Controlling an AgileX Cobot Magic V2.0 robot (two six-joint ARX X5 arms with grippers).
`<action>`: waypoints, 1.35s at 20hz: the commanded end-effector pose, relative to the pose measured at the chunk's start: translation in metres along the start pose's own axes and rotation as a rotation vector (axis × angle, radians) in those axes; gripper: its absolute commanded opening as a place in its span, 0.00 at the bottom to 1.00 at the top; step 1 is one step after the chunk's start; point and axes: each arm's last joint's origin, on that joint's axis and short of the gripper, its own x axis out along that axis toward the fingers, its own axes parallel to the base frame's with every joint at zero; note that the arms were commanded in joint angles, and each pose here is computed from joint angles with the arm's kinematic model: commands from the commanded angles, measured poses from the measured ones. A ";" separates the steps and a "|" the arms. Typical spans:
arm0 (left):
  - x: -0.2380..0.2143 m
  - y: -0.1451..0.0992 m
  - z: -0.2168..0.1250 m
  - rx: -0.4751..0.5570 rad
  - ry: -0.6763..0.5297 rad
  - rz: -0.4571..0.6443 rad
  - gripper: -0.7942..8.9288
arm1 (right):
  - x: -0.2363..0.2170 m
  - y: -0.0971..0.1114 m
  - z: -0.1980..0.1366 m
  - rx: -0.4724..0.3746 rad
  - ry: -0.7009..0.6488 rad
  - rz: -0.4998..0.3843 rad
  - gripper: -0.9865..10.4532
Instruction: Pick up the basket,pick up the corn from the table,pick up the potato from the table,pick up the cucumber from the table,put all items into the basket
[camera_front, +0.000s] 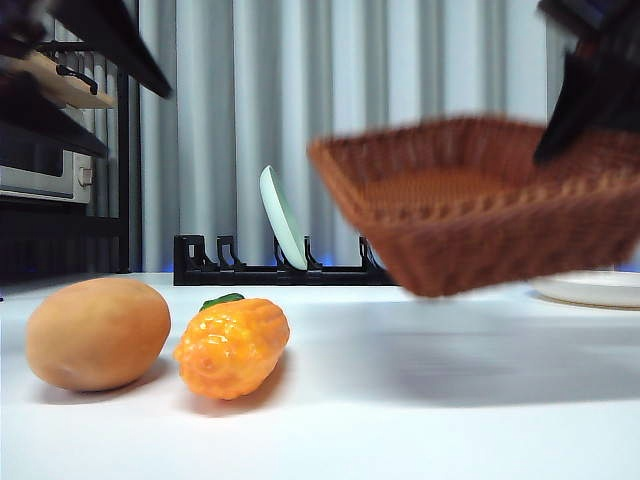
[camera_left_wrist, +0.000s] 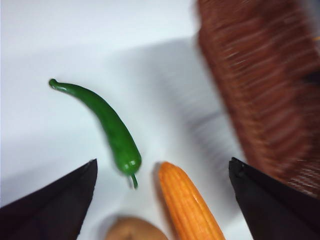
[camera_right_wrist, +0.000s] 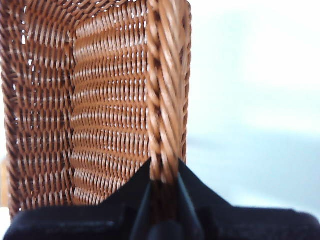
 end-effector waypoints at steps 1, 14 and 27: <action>0.027 -0.004 0.011 0.034 0.059 0.066 0.53 | -0.030 0.016 0.002 -0.040 -0.115 0.023 0.08; 0.170 0.011 0.010 0.111 0.363 0.276 0.53 | -0.114 0.055 -0.021 -0.101 -0.405 0.073 0.08; 0.136 -0.001 0.020 0.222 0.396 0.264 0.07 | -0.076 0.037 -0.002 -0.014 -0.291 0.005 0.08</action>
